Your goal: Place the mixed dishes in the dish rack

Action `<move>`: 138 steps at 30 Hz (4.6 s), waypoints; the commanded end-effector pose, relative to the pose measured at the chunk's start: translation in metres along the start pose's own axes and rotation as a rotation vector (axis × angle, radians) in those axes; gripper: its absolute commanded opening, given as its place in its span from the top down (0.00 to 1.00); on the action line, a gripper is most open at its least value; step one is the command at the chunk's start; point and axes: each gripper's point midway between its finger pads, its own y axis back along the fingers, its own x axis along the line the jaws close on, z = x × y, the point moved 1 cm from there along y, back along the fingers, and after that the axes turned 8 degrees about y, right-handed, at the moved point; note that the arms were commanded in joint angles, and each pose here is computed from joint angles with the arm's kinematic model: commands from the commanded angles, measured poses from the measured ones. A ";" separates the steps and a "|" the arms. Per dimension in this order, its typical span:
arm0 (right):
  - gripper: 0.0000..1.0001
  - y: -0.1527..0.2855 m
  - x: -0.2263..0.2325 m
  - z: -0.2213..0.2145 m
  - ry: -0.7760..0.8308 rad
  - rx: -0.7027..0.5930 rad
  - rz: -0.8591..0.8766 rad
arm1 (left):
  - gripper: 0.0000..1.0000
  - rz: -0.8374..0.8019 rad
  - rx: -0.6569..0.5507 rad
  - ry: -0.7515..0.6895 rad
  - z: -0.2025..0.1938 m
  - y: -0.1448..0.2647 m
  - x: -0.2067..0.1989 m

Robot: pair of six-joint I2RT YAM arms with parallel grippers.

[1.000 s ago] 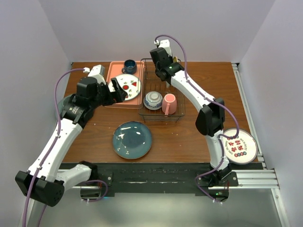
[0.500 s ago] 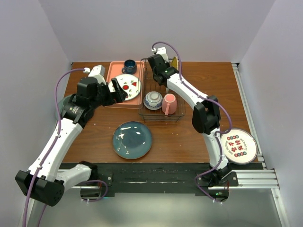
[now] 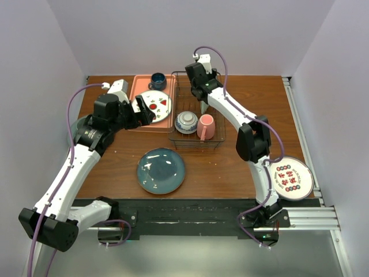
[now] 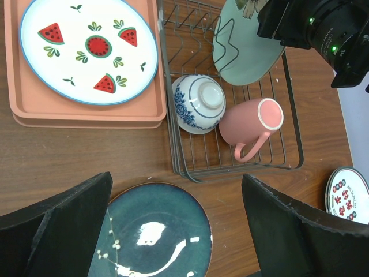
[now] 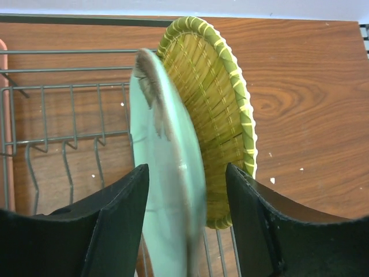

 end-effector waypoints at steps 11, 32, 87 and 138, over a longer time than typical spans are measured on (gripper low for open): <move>0.14 0.079 -0.051 0.080 -0.222 -0.120 0.105 | 0.00 -0.029 -0.012 -0.009 0.004 0.001 -0.006; 0.20 0.276 0.037 -0.074 -0.234 0.029 1.230 | 0.00 0.259 0.159 0.178 -0.095 -0.018 0.081; 1.00 0.267 0.121 -0.286 -0.270 0.446 1.181 | 0.43 0.360 0.420 0.391 -0.225 -0.006 0.138; 1.00 0.323 0.059 -0.123 -0.816 0.622 1.386 | 0.19 0.013 0.273 0.592 -0.188 0.009 0.075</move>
